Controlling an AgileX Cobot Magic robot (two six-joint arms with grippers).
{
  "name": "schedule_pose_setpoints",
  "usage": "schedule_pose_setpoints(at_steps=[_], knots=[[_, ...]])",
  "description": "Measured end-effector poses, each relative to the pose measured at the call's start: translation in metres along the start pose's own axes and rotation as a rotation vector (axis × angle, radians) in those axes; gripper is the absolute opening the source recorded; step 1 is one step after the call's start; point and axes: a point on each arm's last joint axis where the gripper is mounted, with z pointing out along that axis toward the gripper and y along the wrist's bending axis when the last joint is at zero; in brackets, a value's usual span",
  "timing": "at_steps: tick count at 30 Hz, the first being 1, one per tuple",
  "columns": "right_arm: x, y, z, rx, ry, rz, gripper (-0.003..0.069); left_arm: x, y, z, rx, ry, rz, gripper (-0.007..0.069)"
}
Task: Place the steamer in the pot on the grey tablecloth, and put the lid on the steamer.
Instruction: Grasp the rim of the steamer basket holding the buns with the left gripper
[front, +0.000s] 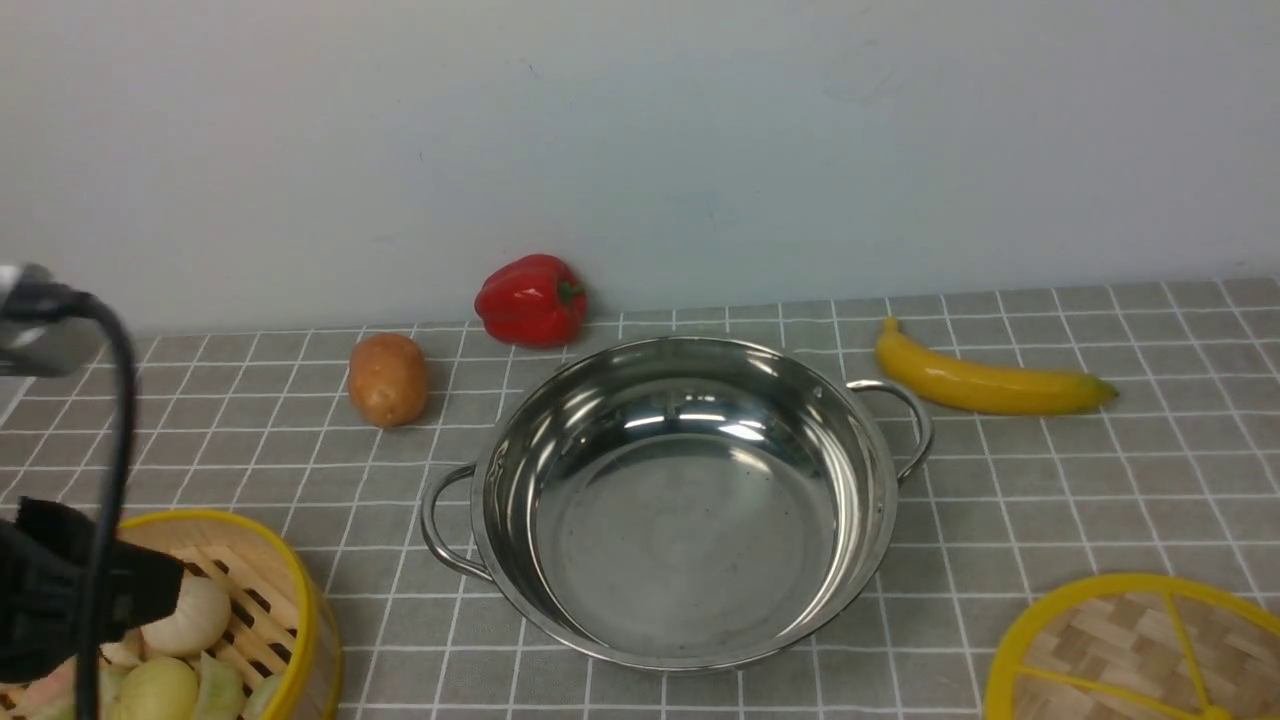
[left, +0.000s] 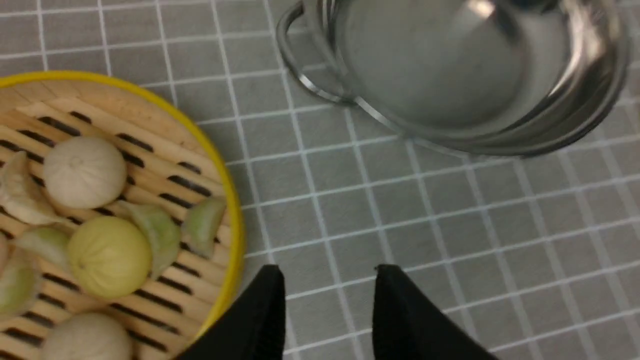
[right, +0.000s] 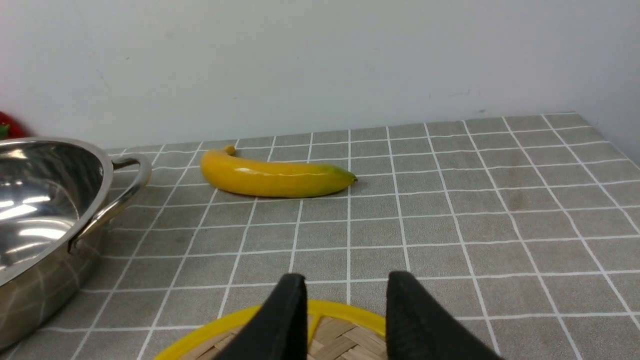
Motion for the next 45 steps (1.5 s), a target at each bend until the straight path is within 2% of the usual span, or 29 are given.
schedule_pose_setpoints(at_steps=[2,3,5,8,11,16,22,29,37,45], knots=[[0.0,0.0,0.0,0.0,0.0,0.0,0.0245,-0.006,0.012,0.02,-0.004,0.099,0.1,0.0243],[0.0,0.0,0.0,0.0,0.0,0.0,0.0245,-0.007,0.013,0.022,-0.001,0.106,0.098,0.0243],[0.0,0.0,0.0,0.0,0.0,0.0,0.0245,-0.012,0.022,0.042,0.032,0.186,0.206,0.0243],[0.0,0.0,0.0,0.0,0.0,0.0,0.0245,-0.013,0.027,0.054,0.054,0.235,0.249,0.0243],[0.0,0.0,0.0,0.0,0.0,0.0,0.0245,-0.006,0.035,0.063,0.027,0.312,0.282,0.0243],[0.0,0.0,0.0,0.0,0.0,0.001,0.0245,0.013,0.034,0.076,0.002,0.432,0.352,0.0243],[0.0,0.0,0.0,0.0,0.0,0.001,0.0245,0.046,0.017,0.096,0.046,0.593,0.536,0.0243],[0.0,0.0,0.0,0.0,0.0,0.001,0.0245,0.049,0.018,0.094,0.02,0.608,0.573,0.0243],[0.0,0.0,0.0,0.0,0.0,0.001,0.0245,0.04,0.021,0.103,-0.021,0.512,0.609,0.0244],[0.0,0.0,0.0,0.0,0.0,0.001,0.0245,0.037,0.026,0.124,-0.001,0.544,0.61,0.0303]])
